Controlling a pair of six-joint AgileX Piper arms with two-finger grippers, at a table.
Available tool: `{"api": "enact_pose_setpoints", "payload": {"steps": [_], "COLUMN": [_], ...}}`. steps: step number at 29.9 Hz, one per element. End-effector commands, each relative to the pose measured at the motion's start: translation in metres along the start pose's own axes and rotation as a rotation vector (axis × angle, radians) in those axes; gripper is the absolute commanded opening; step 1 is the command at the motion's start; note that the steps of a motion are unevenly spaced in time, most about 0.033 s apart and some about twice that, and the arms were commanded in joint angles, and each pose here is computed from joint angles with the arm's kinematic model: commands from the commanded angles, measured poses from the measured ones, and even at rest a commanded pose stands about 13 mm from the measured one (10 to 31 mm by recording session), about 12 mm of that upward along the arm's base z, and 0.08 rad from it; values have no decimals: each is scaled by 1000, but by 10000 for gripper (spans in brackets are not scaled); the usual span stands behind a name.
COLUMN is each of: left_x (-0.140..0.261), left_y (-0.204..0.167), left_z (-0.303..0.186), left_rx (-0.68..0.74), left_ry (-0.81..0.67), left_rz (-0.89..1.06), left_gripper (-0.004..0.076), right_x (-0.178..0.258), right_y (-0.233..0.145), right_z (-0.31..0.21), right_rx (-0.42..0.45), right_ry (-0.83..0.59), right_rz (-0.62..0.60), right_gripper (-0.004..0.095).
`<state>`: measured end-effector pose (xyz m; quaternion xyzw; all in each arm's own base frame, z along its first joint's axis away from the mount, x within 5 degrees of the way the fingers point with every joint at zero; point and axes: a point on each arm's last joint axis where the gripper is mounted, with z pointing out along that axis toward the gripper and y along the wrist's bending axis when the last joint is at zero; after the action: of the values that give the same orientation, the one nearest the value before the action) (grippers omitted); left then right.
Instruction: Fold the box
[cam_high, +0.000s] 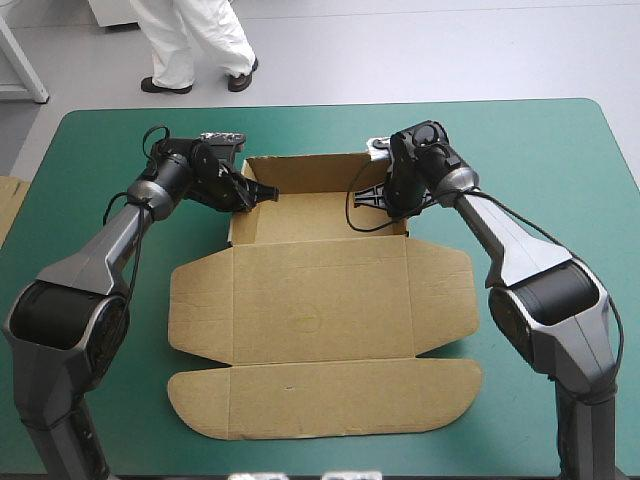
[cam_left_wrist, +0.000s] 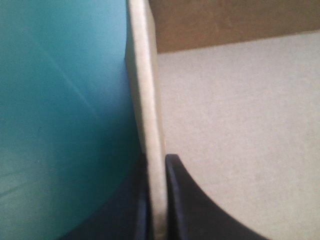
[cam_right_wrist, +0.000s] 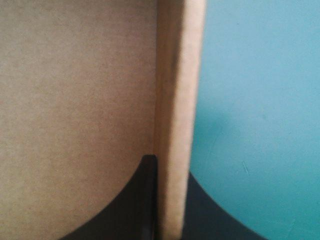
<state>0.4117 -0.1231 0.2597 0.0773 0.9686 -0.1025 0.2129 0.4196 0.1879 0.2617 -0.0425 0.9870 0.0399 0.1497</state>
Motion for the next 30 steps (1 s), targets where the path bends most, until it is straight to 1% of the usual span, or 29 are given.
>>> {"api": "enact_pose_setpoints", "payload": {"steps": [1, 6, 9, 11, 12, 13, 15, 17, 19, 21, 23, 25, 29, 30], "left_x": [-5, -3, -3, -4, -4, -3, -3, -2, -3, -2, -2, -2, -6, -8], "left_y": [-17, -16, -16, -16, -15, -15, -15, -15, -16, -16, -15, -14, -16, -16], "left_z": [-15, -3, -3, -3, -3, -3, -3, -3, -5, -5, -5, -7, -16, -20], "left_rx": [49, 39, 39, 36, 31, 31, 31, 31, 31, 31, 24, 13, 8, 10], "left_ry": [-38, -7, -8, -12, -12, -10, -2, 3, 2, 9, 16, 27, 25, 19], "left_rz": [12, 15, 15, 17, 23, 27, 29, 30, 30, 31, 40, 49, 62, 68], "left_gripper": [-10, -10, -10, 6, 26, 64, 169, 313, 428, 484, 489, 489, 489, 489], "right_x": [-6, -6, -7, -8, -8, -8, -9, -10, -11, -13, -17, -19, -23, -24], "right_y": [4, 5, 5, 6, 6, 6, 5, 5, 5, 6, 6, 8, 8, 8], "right_z": [-20, -5, -5, -5, -5, -5, -6, -7, -10, -15, -22, -29, -44, -48], "right_rx": [-40, -34, -37, -41, -41, -39, -32, -29, -29, -30, -32, -46, -44, -41], "right_ry": [-88, -58, -67, -77, -79, -79, -85, -94, -100, -109, -131, -143, -165, -168], "right_rz": [-22, -22, -24, -24, -24, -25, -33, -51, -69, -94, -108, -118, -118, -118], "right_gripper": [-14, -14, -14, -13, -13, -13, 6, 58, 99, 122, 155, 248, 634, 716]}}
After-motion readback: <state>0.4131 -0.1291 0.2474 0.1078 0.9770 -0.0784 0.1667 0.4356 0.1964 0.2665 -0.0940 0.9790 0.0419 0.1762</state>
